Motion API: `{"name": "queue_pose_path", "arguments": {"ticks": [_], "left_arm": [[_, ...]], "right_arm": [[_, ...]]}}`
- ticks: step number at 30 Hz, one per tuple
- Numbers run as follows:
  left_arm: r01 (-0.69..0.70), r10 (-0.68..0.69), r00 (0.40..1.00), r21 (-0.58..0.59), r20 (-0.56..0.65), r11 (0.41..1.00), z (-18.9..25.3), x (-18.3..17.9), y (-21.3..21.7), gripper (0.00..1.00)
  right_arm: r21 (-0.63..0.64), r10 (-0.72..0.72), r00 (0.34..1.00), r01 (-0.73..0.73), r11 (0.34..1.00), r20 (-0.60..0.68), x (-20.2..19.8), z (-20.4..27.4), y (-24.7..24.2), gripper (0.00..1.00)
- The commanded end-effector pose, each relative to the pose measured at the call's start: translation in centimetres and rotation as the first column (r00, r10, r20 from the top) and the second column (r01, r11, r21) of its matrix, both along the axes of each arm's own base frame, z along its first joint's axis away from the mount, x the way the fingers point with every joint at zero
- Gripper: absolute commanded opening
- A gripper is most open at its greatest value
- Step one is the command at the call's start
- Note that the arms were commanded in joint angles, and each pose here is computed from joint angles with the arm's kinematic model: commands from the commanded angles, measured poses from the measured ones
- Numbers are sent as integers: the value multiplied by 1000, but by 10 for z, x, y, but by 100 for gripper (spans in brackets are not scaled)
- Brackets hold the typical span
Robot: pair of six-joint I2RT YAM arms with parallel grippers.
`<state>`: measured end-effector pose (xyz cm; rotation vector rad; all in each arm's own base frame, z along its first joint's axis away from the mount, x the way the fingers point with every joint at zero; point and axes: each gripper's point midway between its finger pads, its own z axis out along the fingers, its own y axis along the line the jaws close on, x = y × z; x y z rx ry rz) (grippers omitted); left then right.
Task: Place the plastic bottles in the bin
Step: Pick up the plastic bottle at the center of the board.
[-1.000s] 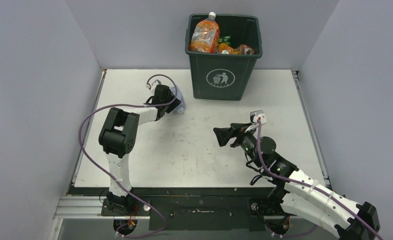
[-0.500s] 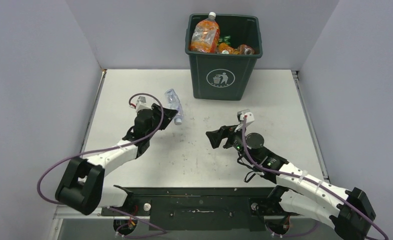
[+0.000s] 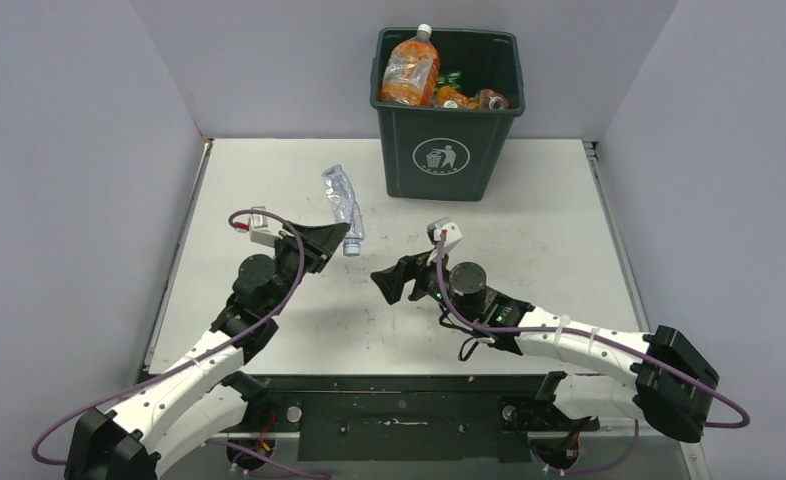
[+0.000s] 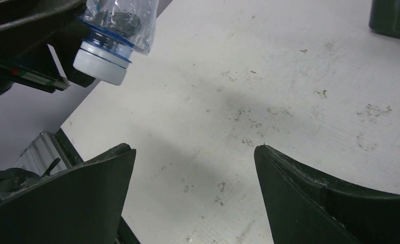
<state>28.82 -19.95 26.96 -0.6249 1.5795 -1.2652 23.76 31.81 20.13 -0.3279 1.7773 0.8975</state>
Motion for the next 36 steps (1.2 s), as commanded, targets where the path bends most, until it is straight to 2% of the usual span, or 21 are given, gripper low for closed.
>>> {"name": "queue_pose_path", "arguments": {"ticks": [1, 7, 11, 18, 22, 26, 28, 34, 36], "left_arm": [[-12, 12, 1000, 0, 13, 1000, 0, -10, 5, 0], [-22, 22, 999, 21, 33, 1000, 4, -18, 9, 0], [-19, 18, 999, 21, 39, 1000, 6, -20, 9, 0], [-20, 15, 997, 57, 73, 998, 11, -23, 8, 0], [-8, 3, 996, 60, 87, 998, 15, -26, 5, 0], [-11, 4, 996, 70, 93, 998, 16, -29, 4, 0], [-14, 7, 995, 75, 97, 997, 17, -30, 4, 0], [-1, -7, 995, 78, 101, 997, 17, -34, 1, 0], [-1, -7, 995, 79, 103, 997, 16, -35, 2, 0]], "right_arm": [[166, 49, 993, -67, 984, 111, -5, 60, 27, 90], [283, 85, 984, -128, 951, 159, -12, 88, 42, 90], [270, 96, 988, -125, 955, 117, -7, 81, 57, 90], [321, 136, 989, -147, 936, 54, -5, 79, 73, 93], [343, 137, 990, -137, 929, 24, -1, 77, 78, 100], [360, 127, 992, -121, 925, 7, 5, 75, 79, 85], [367, 135, 991, -126, 922, 2, 6, 75, 83, 73], [374, 153, 988, -146, 916, 10, 6, 76, 84, 31], [371, 161, 987, -154, 916, 12, 5, 76, 82, 10]]}}
